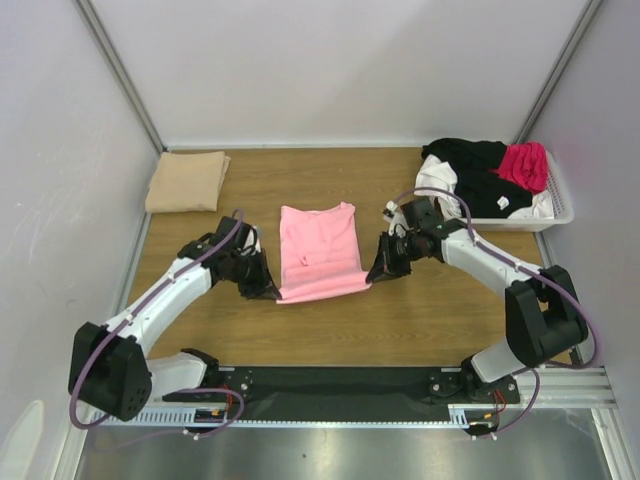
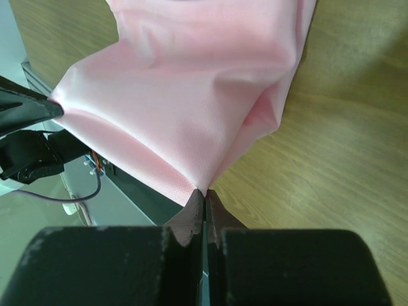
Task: Fold and stack the t-shirts
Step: Fold the tshirt
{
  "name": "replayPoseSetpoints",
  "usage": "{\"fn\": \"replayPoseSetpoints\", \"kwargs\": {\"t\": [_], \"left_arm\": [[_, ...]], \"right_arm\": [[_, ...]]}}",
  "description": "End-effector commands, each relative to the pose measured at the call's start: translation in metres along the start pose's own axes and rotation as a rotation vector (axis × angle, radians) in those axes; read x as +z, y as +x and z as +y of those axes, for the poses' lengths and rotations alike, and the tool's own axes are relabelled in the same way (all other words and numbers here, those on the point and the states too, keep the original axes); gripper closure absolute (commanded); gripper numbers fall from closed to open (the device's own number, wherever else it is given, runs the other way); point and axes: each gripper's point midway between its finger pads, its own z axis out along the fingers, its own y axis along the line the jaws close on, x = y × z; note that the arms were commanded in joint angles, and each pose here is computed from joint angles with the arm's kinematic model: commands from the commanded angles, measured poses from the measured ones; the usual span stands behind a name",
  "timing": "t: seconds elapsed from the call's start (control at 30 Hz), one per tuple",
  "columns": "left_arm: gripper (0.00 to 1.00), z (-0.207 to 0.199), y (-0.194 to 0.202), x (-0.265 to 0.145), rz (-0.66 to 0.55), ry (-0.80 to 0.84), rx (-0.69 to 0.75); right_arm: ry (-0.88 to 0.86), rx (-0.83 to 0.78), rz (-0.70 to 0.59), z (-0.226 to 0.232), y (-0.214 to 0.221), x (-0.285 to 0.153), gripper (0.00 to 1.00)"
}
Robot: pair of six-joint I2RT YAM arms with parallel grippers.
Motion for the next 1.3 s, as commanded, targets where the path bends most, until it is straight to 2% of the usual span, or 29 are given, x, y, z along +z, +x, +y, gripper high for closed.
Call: {"fn": "replayPoseSetpoints", "kwargs": {"t": [0.0, 0.23, 0.37, 0.6, 0.73, 0.87, 1.13, 1.27], "left_arm": [[1.00, -0.019, -0.028, -0.018, -0.064, 0.011, 0.053], [1.00, -0.055, -0.087, -0.042, -0.152, 0.033, 0.125], [1.00, -0.059, -0.122, -0.043, -0.183, 0.035, 0.118], [1.00, -0.065, -0.190, -0.025, -0.215, 0.091, 0.055], [1.00, -0.069, -0.223, -0.013, -0.250, 0.107, 0.024], [1.00, -0.058, -0.245, 0.011, -0.248, 0.107, -0.024], [1.00, -0.022, -0.293, 0.031, -0.343, 0.067, -0.139], [0.99, -0.012, -0.313, 0.048, -0.387, 0.085, -0.153]], "right_arm": [[0.008, -0.065, -0.064, 0.009, -0.034, -0.008, 1.00], [-0.040, -0.113, -0.144, 0.029, -0.094, -0.024, 1.00], [-0.072, -0.132, -0.200, 0.034, -0.133, -0.026, 1.00], [-0.127, -0.156, -0.214, 0.031, -0.195, 0.002, 1.00], [-0.159, -0.189, -0.269, 0.034, -0.239, 0.010, 1.00], [-0.181, -0.158, -0.271, 0.015, -0.269, 0.034, 1.00], [-0.242, -0.169, -0.329, -0.004, -0.309, 0.063, 0.98], [-0.280, -0.172, -0.350, -0.011, -0.324, 0.079, 0.87]]}}
